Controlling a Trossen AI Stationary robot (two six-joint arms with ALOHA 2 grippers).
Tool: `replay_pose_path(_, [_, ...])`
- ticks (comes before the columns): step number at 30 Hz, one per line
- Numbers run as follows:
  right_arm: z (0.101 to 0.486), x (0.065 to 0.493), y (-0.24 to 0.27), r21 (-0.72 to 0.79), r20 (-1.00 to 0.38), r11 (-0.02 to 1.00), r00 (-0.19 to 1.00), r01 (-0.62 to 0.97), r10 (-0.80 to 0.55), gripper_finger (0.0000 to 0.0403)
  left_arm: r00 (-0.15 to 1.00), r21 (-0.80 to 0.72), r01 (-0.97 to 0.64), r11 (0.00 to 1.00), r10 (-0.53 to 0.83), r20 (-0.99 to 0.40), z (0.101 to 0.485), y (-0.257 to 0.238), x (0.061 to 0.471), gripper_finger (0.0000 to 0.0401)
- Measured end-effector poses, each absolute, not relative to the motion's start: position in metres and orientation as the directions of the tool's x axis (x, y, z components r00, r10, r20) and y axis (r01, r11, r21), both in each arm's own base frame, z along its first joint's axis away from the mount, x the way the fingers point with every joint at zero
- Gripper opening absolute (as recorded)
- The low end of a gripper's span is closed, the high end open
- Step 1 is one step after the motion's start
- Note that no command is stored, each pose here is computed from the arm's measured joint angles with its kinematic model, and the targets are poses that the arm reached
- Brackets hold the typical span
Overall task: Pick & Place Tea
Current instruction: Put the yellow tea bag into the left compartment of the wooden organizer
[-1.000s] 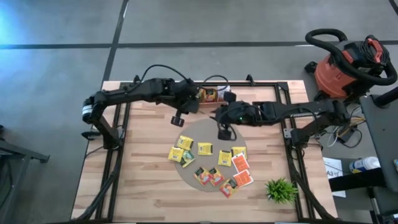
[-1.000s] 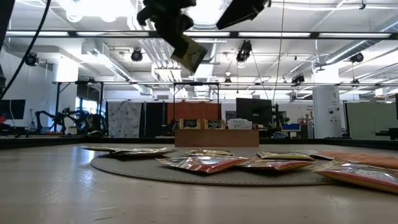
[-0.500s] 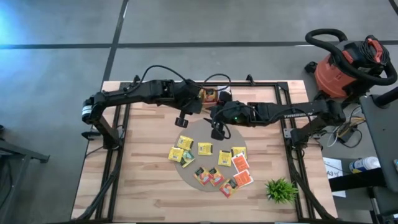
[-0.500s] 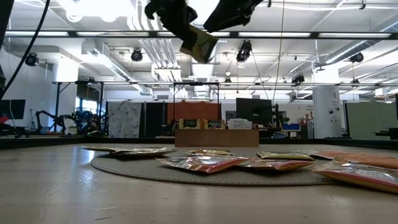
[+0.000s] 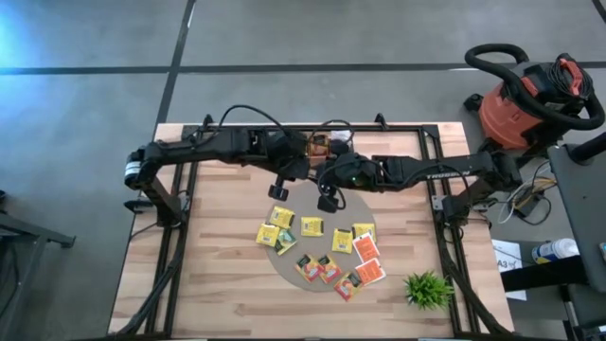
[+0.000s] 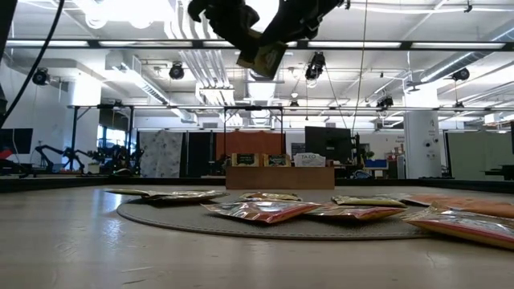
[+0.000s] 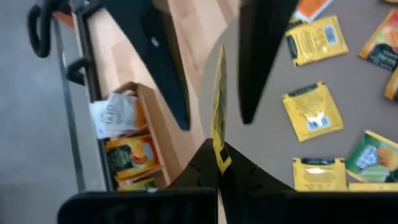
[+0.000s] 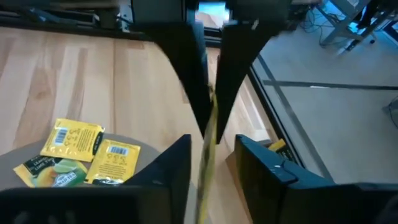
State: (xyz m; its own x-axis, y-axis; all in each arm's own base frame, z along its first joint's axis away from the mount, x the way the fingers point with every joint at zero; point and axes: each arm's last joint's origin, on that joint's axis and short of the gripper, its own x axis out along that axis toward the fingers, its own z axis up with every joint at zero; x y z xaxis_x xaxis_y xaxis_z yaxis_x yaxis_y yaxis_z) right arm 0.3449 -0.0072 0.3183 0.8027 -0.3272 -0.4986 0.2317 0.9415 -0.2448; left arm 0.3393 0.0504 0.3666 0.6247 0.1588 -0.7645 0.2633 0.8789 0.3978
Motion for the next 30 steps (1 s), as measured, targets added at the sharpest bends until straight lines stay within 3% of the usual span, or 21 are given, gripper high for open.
replay_pose_path(11, [0.314,0.346,-0.007,-0.239,-0.523,0.947,0.793,0.215,-0.312,0.0024,0.618,0.387,0.265,0.883,0.153,-0.771,0.36,0.046,0.341,0.0])
replay_pose_path(16, [0.309,0.349,-0.011,-0.198,-0.538,0.956,0.791,0.218,-0.292,0.001,0.609,0.383,0.244,0.891,0.166,-0.775,0.359,0.047,0.34,0.0])
replay_pose_path(20, [0.31,0.35,-0.015,-0.187,-0.534,0.953,0.79,0.238,-0.302,0.0009,0.598,0.389,0.128,0.912,0.241,-0.764,0.36,0.048,0.34,0.0004])
replay_pose_path(30, [0.311,0.348,-0.025,-0.156,-0.53,0.946,0.785,0.283,-0.322,0.0008,0.585,0.356,-0.135,0.925,0.365,-0.724,0.379,0.047,0.319,0.0095])
